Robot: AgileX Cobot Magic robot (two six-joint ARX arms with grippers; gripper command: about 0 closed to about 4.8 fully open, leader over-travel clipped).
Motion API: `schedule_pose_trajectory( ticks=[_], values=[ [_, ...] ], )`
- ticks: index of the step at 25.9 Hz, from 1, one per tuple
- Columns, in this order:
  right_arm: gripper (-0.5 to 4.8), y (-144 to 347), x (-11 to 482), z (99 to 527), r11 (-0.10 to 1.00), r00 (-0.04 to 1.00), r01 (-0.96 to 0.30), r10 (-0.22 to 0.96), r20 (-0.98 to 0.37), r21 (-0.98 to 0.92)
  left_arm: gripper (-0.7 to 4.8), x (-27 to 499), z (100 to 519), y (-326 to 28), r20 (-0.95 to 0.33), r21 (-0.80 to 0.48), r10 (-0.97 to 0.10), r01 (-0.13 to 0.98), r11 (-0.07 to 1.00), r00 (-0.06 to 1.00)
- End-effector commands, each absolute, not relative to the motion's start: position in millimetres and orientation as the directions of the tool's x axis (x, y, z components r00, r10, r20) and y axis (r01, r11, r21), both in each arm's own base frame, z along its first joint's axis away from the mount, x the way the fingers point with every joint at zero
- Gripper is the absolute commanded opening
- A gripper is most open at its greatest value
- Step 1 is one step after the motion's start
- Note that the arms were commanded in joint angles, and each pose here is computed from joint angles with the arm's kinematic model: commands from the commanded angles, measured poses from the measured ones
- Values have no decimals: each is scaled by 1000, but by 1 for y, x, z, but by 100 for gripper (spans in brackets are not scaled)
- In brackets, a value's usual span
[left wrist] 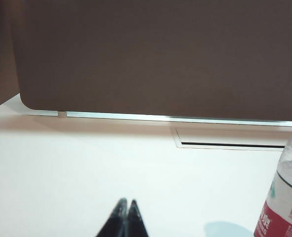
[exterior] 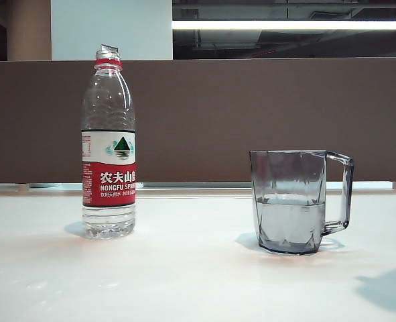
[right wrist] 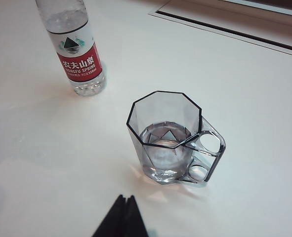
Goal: Pick up the mineral water bottle with the left hand on the table and pour water into the mug until it's half full.
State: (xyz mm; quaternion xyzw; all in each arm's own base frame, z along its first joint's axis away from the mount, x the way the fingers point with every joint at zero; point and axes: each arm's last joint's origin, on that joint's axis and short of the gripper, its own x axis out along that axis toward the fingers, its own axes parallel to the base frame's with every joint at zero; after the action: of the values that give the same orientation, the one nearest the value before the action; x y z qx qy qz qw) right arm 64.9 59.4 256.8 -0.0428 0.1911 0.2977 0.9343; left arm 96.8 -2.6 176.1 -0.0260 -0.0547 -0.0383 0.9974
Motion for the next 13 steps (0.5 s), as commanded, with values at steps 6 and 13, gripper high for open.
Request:
schedule_pose_trajectory(
  ticks=[6,13],
  values=[
    [-1,59,65,261,819,756,-572,546,-360,41,-4,97,176,-3,97,-27,-74,77,997,992],
    [-1,59,65,261,819,756,-572,547,-360,41,-5,97,176,-3,97,-27,-76,79,996,992]
  ],
)
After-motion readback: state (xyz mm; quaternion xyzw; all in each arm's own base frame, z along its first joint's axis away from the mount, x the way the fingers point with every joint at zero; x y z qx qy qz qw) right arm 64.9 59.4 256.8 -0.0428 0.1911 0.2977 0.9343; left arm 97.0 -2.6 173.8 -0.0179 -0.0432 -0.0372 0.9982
